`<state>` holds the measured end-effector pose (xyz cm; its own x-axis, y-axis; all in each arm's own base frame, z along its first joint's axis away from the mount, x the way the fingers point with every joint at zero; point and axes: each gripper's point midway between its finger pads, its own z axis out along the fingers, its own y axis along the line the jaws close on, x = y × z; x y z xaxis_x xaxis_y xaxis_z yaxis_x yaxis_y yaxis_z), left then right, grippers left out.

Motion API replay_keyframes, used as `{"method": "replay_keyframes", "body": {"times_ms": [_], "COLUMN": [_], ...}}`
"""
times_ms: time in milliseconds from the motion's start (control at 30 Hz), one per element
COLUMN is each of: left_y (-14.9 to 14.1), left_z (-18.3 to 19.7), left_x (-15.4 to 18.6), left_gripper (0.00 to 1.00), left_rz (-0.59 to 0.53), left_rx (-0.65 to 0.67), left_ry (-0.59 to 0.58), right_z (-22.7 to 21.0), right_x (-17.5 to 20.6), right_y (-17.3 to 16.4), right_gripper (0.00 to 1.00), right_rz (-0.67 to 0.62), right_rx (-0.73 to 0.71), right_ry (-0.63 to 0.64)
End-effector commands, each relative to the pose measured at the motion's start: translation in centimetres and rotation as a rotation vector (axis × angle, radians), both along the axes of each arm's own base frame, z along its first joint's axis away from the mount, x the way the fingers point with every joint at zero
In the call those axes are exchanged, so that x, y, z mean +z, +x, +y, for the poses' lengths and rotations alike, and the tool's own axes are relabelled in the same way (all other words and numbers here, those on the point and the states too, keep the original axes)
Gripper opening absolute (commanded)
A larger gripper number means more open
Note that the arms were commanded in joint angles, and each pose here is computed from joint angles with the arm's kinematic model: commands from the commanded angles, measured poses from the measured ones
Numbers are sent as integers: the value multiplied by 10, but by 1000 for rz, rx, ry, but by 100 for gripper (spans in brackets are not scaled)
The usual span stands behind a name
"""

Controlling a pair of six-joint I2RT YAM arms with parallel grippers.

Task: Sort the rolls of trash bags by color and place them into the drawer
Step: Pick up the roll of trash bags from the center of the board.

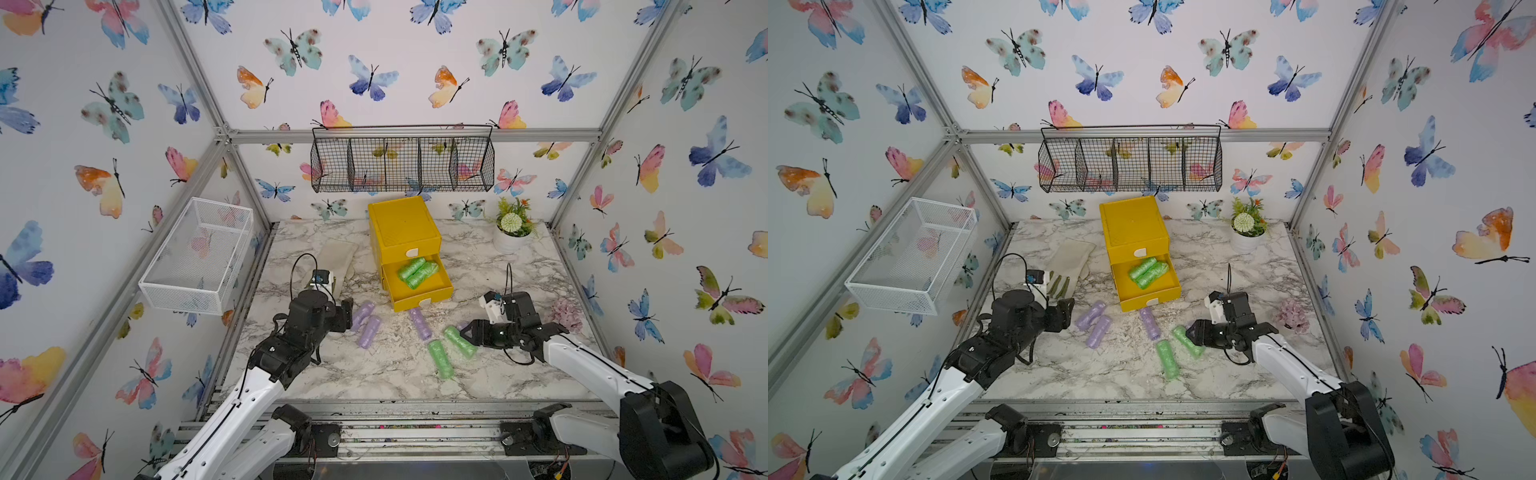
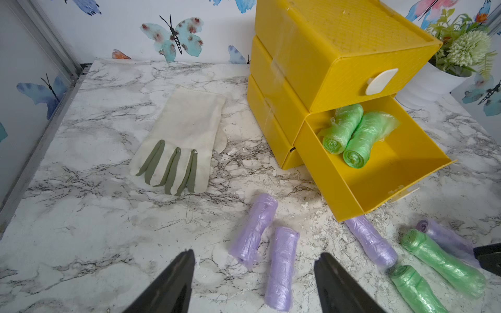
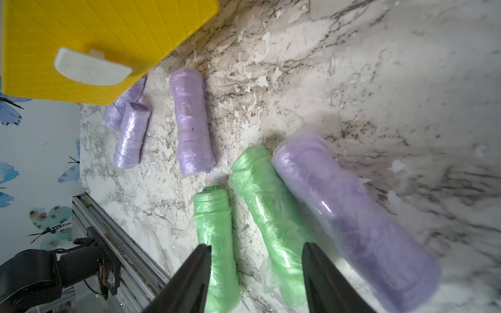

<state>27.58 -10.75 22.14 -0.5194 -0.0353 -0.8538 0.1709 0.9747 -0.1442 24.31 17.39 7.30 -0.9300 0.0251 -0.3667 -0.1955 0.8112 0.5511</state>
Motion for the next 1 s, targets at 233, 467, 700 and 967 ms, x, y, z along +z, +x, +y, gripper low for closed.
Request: {"method": "replay_keyframes", "body": {"times_ms": [233,467,700,967], "left_y": [0,1,1,1], "left_z": [-1,-1,-1,0], "left_x": [-1,-1,-1,-1], "left_gripper": [74,74,74,75], "left_rz": [4,4,4,2], "left_rx": [-3,-4,-2,0], "left_ry": [-19,-20,-21,-22], "right_z": [6,14,14,11], "right_x": [5,-10,-28,-39], "right_y": [14,9,4,-4], "right_gripper": [60,61,61,57], "right_rz": [-34,-7,19,33], "right_rx": [40,76,94,122], "right_ry": [-66,-121,-192,-276]}}
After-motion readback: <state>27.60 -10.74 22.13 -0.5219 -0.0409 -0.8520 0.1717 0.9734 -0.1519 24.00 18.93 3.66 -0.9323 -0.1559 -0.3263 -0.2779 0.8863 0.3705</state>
